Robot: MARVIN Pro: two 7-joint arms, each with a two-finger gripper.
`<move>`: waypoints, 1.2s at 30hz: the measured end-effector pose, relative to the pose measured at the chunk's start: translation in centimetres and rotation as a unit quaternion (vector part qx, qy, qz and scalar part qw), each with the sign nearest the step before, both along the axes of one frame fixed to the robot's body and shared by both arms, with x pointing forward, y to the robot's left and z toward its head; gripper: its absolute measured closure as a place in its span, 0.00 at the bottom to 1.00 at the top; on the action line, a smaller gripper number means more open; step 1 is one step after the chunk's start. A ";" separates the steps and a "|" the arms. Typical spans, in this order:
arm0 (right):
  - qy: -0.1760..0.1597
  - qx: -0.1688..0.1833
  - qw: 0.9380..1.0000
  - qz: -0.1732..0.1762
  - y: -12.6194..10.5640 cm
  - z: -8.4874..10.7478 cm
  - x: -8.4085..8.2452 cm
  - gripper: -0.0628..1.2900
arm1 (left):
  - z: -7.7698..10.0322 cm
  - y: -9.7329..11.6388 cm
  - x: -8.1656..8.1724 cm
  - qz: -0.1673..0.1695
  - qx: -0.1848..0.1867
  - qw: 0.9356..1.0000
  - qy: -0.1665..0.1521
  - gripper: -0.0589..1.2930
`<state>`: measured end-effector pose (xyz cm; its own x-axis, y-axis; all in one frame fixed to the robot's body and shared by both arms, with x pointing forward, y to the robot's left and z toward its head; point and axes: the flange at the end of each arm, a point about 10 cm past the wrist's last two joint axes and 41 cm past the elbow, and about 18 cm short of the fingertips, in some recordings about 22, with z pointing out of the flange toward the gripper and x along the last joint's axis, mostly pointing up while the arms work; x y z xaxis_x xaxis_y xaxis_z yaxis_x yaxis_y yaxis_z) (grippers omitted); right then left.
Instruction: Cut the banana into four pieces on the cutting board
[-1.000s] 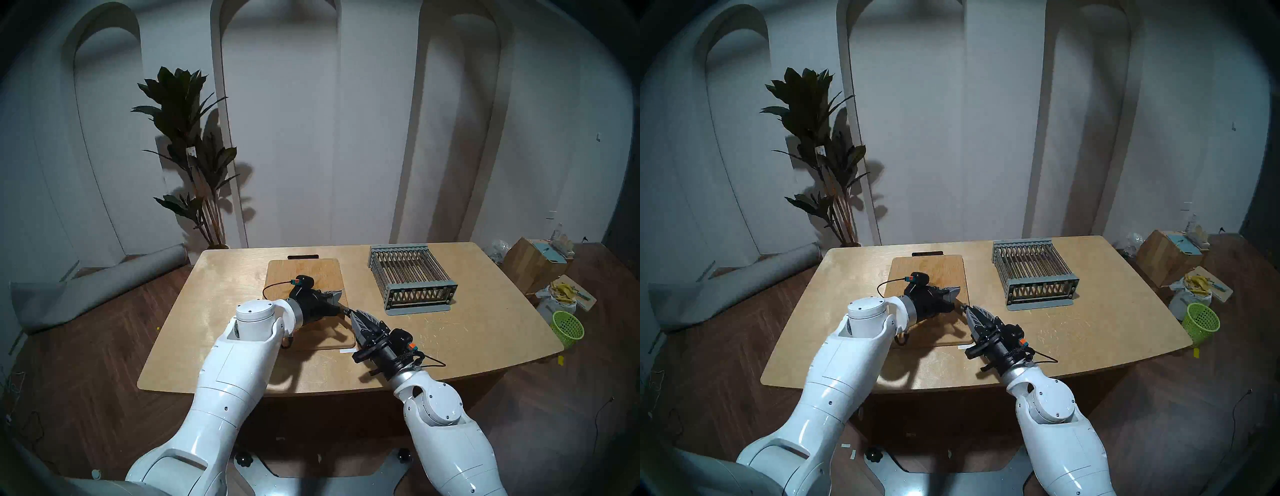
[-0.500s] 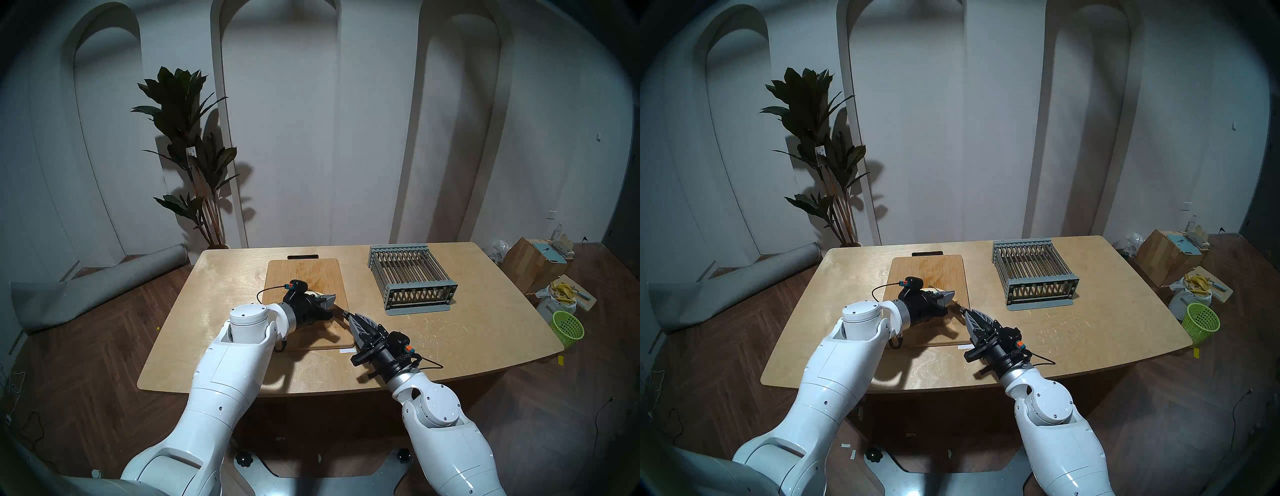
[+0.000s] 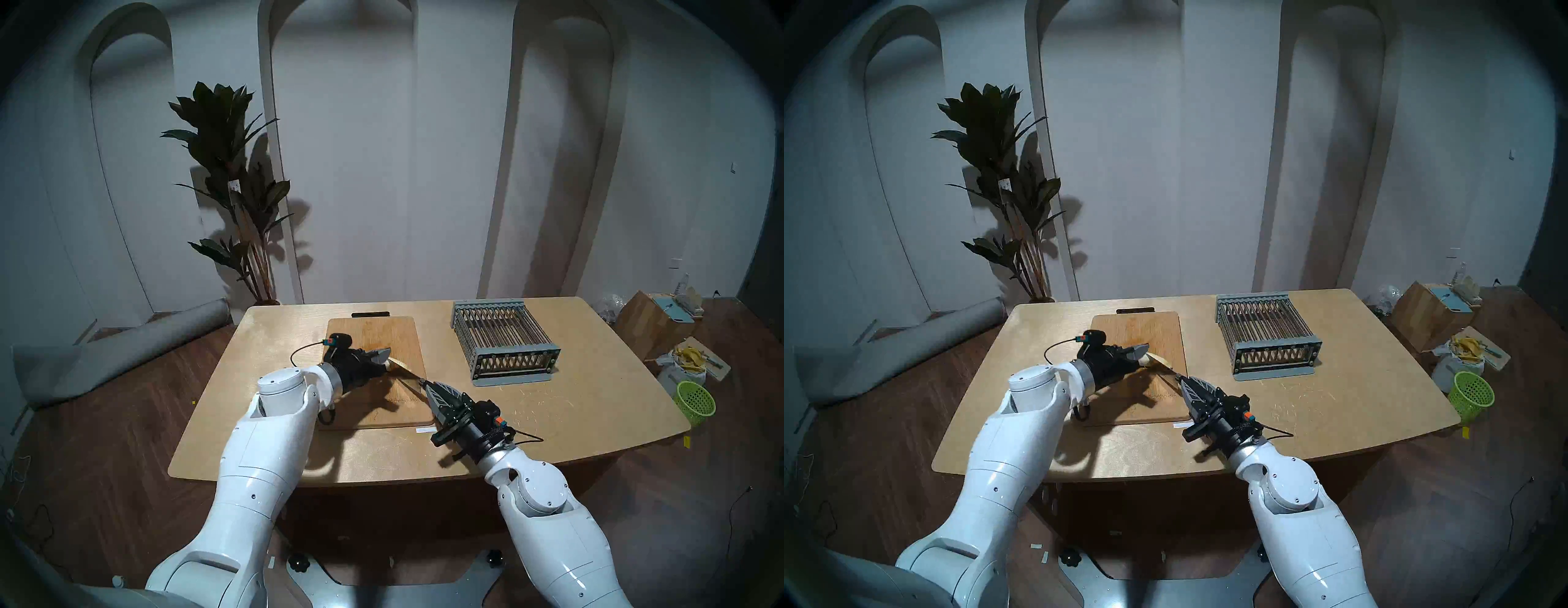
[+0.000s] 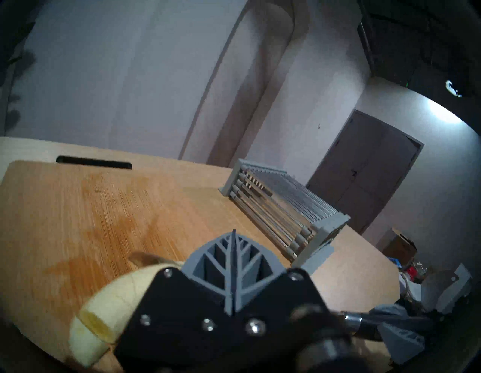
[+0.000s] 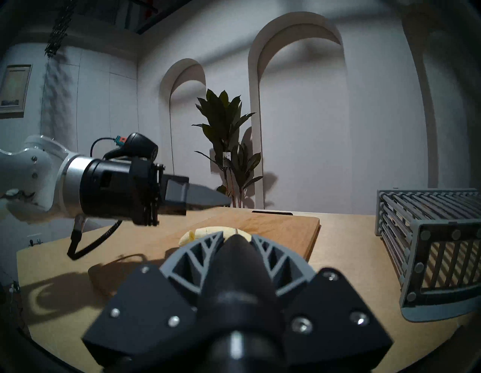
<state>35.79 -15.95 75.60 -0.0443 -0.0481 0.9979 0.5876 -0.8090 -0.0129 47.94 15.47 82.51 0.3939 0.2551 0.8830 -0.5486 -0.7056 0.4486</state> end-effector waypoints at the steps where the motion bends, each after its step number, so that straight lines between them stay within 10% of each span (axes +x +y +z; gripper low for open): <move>1: 0.000 -0.006 1.000 0.004 -0.1 0.0 0.1 0.74 | 0.4 0.2 0.1 0.002 -0.005 1.000 -0.004 0.98; 18: 0.037 -0.155 0.983 0.090 -4.1 -0.5 0.7 0.74 | 5.2 2.4 -1.0 0.003 -0.057 0.998 -0.029 0.98; 36: 0.008 -0.185 0.980 0.071 -7.3 1.6 3.7 0.74 | 6.0 2.0 -1.6 -0.009 -0.051 0.998 -0.029 0.98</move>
<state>39.48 -23.22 77.24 -0.0479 0.3129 0.9486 0.6963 -0.6704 0.2563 46.31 17.45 88.55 0.3489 0.3384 0.8739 -0.5883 -0.6468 0.4853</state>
